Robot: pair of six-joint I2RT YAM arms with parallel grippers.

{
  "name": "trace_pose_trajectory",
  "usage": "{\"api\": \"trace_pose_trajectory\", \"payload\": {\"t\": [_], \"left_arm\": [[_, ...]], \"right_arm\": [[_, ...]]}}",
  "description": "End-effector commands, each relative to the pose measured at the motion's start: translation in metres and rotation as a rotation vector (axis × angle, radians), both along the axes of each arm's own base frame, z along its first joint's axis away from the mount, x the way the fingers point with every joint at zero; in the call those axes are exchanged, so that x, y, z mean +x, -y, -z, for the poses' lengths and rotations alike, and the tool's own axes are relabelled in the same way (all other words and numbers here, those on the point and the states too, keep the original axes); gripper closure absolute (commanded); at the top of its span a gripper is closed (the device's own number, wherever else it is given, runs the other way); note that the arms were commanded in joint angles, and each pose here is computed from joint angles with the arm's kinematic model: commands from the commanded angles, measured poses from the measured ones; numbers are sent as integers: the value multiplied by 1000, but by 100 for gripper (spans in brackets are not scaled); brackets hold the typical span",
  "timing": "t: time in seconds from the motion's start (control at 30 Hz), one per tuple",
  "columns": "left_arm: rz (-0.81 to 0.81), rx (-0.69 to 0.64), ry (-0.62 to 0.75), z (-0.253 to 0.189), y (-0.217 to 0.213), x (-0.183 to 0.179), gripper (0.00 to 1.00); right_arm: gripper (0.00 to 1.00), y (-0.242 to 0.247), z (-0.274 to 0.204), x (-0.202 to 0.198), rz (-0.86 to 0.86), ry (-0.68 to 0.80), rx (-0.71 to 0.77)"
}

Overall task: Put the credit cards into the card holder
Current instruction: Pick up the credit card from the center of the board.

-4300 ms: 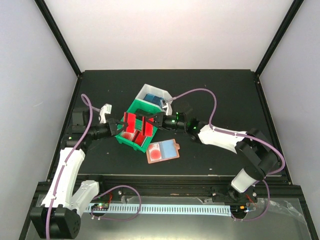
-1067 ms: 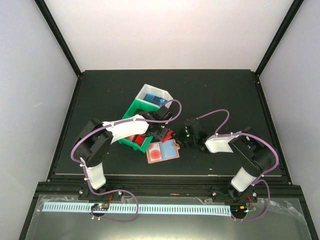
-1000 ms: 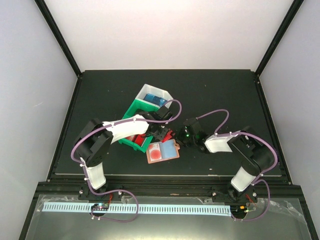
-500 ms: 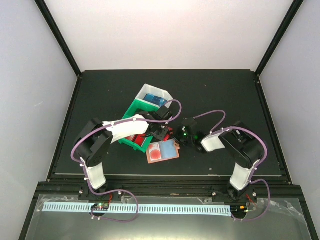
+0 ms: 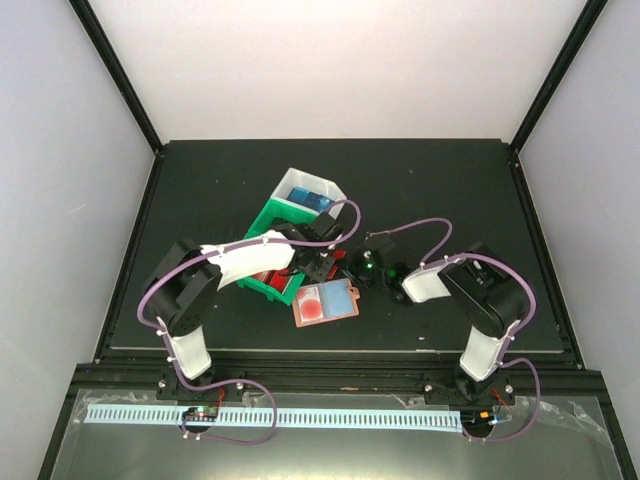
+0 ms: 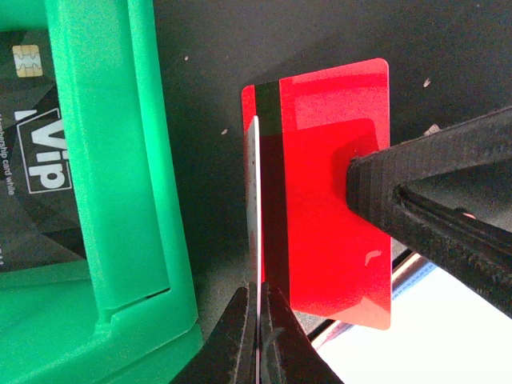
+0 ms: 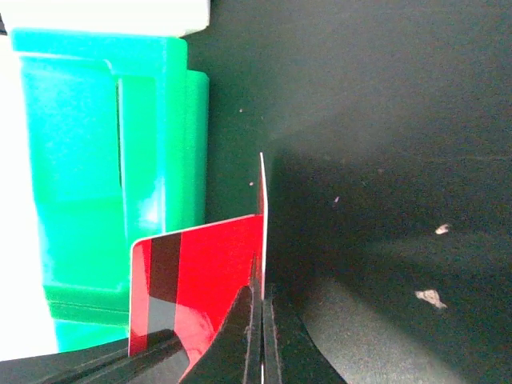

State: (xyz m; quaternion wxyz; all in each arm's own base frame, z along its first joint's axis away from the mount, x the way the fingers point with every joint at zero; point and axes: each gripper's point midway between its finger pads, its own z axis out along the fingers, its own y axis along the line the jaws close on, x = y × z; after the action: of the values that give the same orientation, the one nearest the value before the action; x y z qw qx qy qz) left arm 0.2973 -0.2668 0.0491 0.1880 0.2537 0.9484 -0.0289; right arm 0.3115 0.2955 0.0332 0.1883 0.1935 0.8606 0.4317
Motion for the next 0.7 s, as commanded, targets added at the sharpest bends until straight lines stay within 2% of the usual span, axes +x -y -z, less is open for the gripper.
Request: {"api": "trace_pose_trajectory", "payload": {"t": [0.0, 0.37, 0.67], "left_arm": [[-14, -64, 19, -28, 0, -4, 98], [-129, -266, 168, -108, -14, -12, 99], [-158, -391, 154, -124, -31, -44, 98]], "right_arm": [[99, 10, -17, 4, 28, 63, 1], [99, 39, -44, -34, -81, 125, -26], [99, 21, -64, -66, -285, 148, 23]]}}
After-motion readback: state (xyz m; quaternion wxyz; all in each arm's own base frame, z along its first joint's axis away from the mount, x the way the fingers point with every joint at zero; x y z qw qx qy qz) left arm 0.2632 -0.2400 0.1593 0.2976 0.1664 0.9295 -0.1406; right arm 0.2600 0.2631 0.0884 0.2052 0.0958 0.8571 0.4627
